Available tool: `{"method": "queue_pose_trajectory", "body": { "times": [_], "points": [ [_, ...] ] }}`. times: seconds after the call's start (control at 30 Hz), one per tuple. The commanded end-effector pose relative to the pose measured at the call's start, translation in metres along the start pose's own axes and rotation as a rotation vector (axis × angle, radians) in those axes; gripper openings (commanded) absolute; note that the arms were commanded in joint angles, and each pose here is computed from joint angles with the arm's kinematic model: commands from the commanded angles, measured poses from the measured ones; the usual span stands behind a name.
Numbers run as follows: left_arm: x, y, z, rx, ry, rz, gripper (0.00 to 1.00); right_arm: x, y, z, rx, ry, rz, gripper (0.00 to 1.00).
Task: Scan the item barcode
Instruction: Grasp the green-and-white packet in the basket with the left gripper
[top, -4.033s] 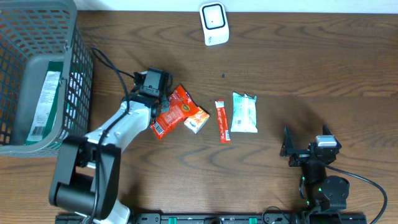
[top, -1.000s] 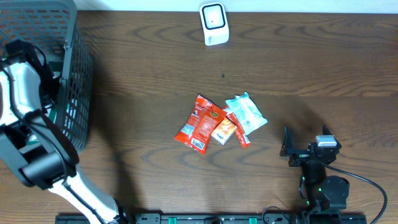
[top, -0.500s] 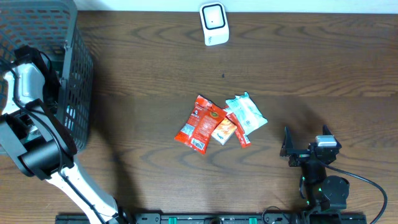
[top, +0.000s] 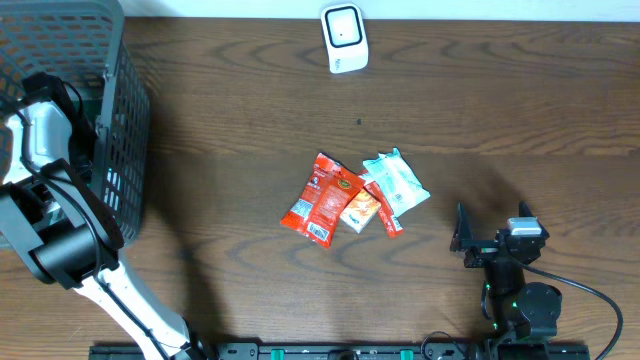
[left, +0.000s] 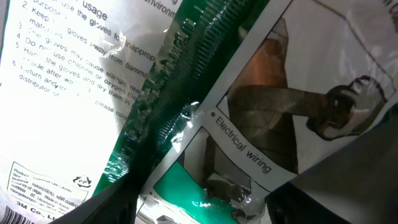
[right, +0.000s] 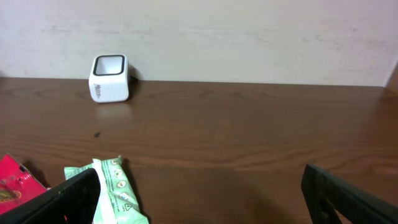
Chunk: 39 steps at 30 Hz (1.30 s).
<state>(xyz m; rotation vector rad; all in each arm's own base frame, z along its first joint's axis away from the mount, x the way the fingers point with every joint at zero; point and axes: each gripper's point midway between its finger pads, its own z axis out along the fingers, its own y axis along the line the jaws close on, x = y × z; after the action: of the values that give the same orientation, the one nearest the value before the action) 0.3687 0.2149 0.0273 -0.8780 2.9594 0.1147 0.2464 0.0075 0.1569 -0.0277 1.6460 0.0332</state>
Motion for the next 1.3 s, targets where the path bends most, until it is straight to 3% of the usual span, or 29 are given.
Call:
{"method": "queue_pose_trajectory", "body": {
  "times": [0.0, 0.1, 0.23, 0.5, 0.8, 1.03, 1.27],
  "points": [
    [0.016, 0.001, 0.028, -0.017, 0.090, -0.015, 0.63, 0.001, -0.002, 0.000, 0.007, 0.003, -0.010, 0.99],
    [0.016, 0.001, 0.029, -0.017, 0.087, -0.014, 0.50, 0.001, -0.002, 0.000, 0.007, 0.003, -0.010, 0.99],
    [0.014, 0.001, 0.028, -0.015, 0.080, -0.015, 0.07, 0.001, -0.002, 0.000, 0.007, 0.003, -0.010, 0.99],
    [-0.002, 0.003, -0.025, -0.002, -0.046, -0.111, 0.07, 0.001, -0.002, 0.000, 0.007, 0.003, -0.010, 0.99],
    [-0.013, 0.012, -0.182, 0.063, -0.447, -0.200, 0.07, 0.001, -0.002, 0.000, 0.007, 0.003, -0.010, 0.99],
    [0.016, 0.015, -0.277, 0.121, -0.677, -0.232, 0.07, 0.001, -0.002, 0.000, 0.007, 0.003, -0.010, 0.99],
    [0.078, -0.009, -0.379, 0.244, -0.942, -0.176, 0.07, 0.001, -0.002, 0.000, 0.007, 0.003, -0.010, 0.99]
  ]
}}
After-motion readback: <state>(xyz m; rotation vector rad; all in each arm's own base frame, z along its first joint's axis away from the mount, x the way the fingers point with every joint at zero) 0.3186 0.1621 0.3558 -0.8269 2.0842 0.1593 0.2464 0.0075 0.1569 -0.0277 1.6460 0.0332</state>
